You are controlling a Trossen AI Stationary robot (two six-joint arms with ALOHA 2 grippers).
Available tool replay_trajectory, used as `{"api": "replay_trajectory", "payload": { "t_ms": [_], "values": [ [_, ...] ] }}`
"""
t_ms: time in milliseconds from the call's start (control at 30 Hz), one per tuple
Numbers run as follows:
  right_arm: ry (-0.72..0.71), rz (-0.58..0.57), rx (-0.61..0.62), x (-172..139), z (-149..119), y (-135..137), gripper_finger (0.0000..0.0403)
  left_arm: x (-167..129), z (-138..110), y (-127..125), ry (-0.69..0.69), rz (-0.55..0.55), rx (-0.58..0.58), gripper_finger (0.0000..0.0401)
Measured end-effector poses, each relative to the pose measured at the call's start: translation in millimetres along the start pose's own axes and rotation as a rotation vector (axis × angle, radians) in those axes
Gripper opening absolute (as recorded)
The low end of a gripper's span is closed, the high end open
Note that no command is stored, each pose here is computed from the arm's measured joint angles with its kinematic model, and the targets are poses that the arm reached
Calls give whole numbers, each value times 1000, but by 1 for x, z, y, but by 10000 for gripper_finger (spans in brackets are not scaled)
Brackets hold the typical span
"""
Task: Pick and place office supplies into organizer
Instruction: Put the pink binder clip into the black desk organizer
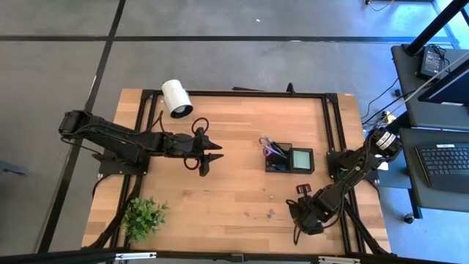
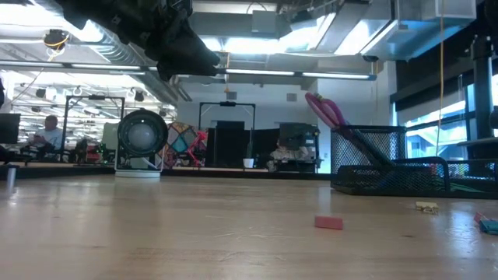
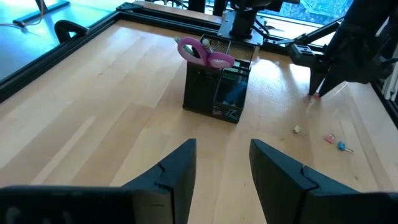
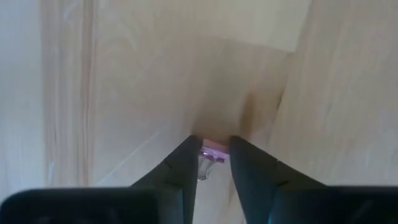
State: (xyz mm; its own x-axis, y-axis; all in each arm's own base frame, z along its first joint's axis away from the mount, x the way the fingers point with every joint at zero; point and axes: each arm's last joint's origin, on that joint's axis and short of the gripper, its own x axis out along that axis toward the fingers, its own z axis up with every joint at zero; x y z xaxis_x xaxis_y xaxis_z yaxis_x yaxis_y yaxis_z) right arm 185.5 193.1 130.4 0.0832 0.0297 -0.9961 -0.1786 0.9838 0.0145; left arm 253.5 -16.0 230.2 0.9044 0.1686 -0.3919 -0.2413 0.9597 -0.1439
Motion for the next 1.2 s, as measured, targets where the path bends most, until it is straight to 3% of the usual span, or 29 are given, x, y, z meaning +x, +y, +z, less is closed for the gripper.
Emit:
{"api": "replay_trajectory", "payload": {
  "t_ms": [267,500,733,1000,1200],
  "values": [
    [-3,-4,130,0,0,0,63,0,0,0,0,0,0,143],
    [0,-12,282,-2,-1,-1,61,0,0,0,0,0,0,143],
    [-85,-58,432,-26,5,-11,61,0,0,0,0,0,0,143],
    [-353,-153,715,-68,20,-51,61,0,0,0,1,0,1,143],
    [-409,-238,825,-75,31,-88,61,0,0,0,0,0,0,143]
  ]
}}
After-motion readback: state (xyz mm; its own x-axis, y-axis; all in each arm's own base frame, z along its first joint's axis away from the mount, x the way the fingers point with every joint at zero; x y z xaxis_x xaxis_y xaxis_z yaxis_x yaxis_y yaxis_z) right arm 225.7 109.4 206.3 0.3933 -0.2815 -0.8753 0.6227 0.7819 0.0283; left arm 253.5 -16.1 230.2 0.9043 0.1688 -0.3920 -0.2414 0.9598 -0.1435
